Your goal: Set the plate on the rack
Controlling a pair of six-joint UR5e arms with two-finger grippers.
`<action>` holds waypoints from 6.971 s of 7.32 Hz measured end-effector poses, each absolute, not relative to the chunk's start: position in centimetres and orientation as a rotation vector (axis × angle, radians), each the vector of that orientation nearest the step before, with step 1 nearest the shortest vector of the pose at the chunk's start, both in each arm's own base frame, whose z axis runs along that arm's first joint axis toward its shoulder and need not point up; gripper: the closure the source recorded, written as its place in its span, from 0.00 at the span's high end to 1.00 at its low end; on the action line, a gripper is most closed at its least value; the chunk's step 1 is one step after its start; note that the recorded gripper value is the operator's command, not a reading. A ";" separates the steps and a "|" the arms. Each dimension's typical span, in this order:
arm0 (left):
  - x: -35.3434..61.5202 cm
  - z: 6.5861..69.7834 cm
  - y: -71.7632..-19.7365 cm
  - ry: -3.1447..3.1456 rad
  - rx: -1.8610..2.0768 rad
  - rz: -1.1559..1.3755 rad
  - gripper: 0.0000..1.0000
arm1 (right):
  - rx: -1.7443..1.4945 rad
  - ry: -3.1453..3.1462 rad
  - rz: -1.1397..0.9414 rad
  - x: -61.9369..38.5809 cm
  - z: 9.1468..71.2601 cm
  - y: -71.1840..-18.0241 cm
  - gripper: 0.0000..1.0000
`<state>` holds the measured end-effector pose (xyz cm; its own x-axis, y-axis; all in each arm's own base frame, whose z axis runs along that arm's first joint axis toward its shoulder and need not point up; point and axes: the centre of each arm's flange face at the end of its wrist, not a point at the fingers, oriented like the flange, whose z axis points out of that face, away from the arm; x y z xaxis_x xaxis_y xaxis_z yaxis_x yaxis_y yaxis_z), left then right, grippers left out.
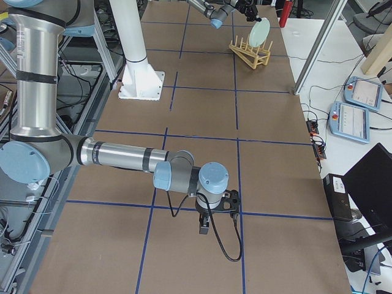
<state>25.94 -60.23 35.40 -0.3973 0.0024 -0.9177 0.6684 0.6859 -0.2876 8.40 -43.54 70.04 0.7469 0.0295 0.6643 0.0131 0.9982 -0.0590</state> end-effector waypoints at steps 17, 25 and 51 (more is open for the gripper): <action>26.2 33.9 -61.1 1.879 0.542 -0.790 0.00 | -0.061 -0.728 0.009 8.4 70.1 -43.5 1.00; 27.9 36.4 -62.6 1.819 0.512 -0.821 0.00 | -0.062 -0.727 0.010 8.4 70.1 -43.5 1.00; 2.4 56.4 -50.9 0.830 0.261 0.167 1.00 | -0.061 -0.727 0.010 8.4 70.1 -43.5 1.00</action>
<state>2.36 -50.86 56.43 0.6645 0.2470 -0.7053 -0.0442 0.9551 0.2928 8.40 -43.54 70.06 0.7469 0.0305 0.6642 0.0123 0.9981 -0.0596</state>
